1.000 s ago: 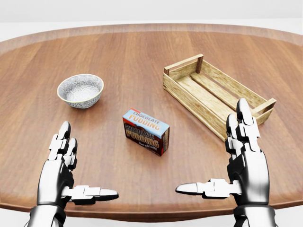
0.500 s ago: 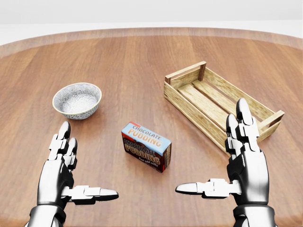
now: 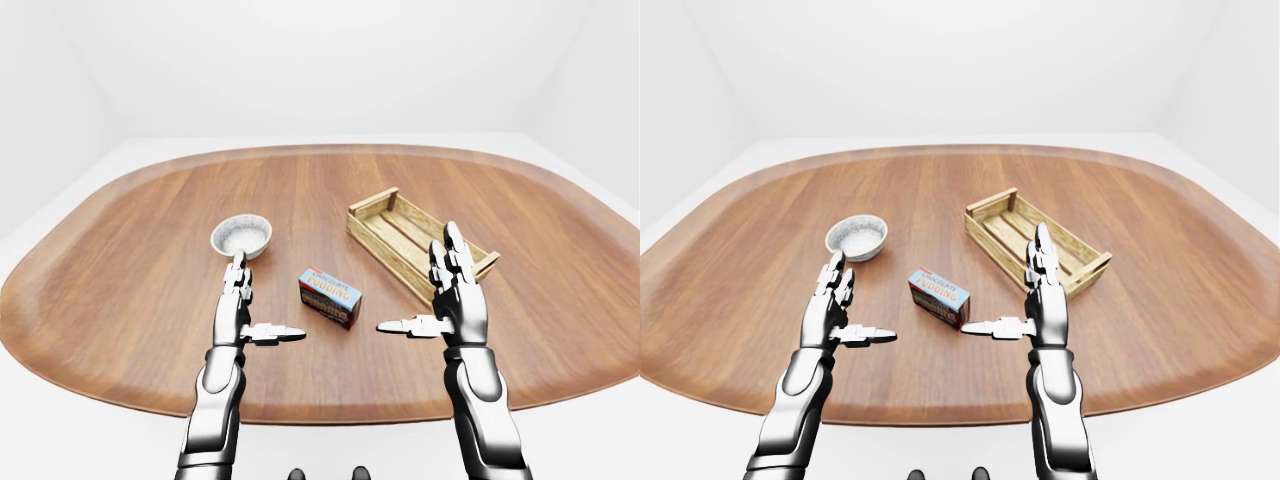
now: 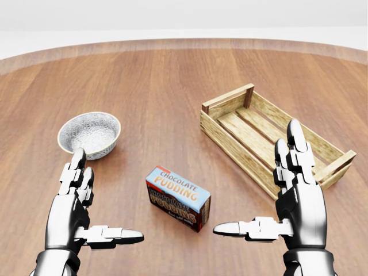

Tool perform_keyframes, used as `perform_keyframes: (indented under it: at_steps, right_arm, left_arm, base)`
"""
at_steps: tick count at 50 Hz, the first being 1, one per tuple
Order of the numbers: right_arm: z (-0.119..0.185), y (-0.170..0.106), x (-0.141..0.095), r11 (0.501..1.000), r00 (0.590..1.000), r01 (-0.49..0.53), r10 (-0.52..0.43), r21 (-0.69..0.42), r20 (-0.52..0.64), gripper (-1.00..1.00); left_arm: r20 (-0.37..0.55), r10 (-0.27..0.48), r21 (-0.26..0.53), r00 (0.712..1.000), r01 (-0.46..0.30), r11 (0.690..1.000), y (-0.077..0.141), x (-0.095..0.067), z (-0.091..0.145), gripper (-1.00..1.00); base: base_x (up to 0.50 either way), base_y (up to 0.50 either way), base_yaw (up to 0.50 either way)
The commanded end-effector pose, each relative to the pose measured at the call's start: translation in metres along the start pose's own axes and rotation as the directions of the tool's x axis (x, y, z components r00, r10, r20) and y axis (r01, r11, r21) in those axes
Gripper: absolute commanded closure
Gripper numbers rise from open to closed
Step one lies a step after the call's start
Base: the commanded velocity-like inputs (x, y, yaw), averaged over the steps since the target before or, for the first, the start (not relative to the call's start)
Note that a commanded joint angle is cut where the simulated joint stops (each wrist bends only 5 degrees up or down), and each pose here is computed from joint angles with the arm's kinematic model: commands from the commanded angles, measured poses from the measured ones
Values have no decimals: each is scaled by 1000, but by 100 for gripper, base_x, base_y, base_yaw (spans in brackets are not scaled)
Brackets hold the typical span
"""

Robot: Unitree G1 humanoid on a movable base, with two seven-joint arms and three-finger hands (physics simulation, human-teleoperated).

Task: Pick up the chocolate pudding and put it in the tray.

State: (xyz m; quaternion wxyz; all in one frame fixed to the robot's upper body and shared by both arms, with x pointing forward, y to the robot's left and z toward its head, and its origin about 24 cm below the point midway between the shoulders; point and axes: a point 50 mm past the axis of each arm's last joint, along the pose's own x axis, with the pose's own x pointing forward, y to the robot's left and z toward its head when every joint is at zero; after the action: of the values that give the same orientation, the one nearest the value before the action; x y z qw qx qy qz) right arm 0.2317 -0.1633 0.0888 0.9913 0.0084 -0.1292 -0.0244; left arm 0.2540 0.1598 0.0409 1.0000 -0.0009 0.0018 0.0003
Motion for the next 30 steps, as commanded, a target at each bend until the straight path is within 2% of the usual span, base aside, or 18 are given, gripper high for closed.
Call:
perform_keyframes:
  at_steps: [1,30]
  right_arm:
    - [-1,0,0,1000,1000,0,0,0,-4,-100]
    - [-2,-1,2,1000,1000,9,-9,5,-4,-100]
  left_arm:
    - [0,0,0,1000,0,1000,0,0,0,-100]
    - [-3,4,-8,1000,-4,1000,0,2,0,-100]
  base:
    - [18,0,0]
    - [18,0,0]
